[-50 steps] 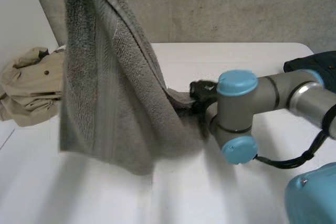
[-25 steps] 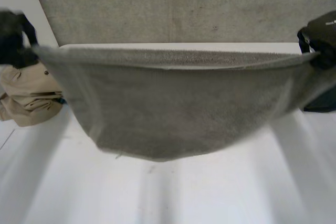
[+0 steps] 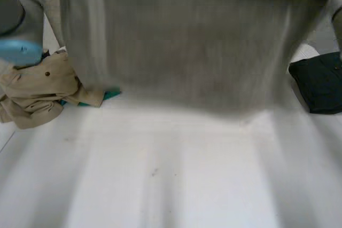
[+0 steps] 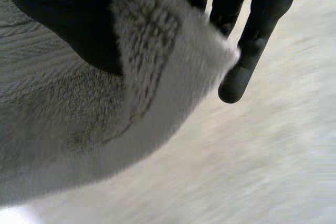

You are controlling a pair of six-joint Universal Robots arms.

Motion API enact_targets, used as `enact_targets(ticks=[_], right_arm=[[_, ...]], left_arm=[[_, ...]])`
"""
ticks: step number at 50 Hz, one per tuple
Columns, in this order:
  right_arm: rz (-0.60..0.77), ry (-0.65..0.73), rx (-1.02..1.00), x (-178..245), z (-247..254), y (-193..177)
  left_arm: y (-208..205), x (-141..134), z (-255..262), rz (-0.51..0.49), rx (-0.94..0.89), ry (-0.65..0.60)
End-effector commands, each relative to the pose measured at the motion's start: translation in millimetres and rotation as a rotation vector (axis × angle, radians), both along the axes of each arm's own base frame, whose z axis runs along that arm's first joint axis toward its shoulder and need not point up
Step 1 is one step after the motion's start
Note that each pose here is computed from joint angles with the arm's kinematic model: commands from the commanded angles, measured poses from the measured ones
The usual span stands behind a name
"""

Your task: Fold the laundry.

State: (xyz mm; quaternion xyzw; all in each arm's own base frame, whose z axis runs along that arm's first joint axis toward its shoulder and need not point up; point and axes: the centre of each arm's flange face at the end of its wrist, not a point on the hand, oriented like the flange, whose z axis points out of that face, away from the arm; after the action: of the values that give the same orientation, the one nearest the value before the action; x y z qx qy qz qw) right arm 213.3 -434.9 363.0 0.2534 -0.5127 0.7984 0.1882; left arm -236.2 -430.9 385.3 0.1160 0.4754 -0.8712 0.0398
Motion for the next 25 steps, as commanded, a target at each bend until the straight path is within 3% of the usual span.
enact_targets(ticks=[1,13,25], right_arm=[[0.024,-0.121,-0.256,-7.1,44.3,6.0],[0.103,-0.048,0.082,-7.5,-41.0,14.3],[0.097,0.023,0.639,-22.6,-188.5,45.6]], left_arm=[[-5.0,17.2,44.8,0.053,-0.215,0.095],[0.6,31.2,-49.3,0.005,0.101,0.060],[59.1,42.4,-197.2,-0.041,0.560,-0.050]])
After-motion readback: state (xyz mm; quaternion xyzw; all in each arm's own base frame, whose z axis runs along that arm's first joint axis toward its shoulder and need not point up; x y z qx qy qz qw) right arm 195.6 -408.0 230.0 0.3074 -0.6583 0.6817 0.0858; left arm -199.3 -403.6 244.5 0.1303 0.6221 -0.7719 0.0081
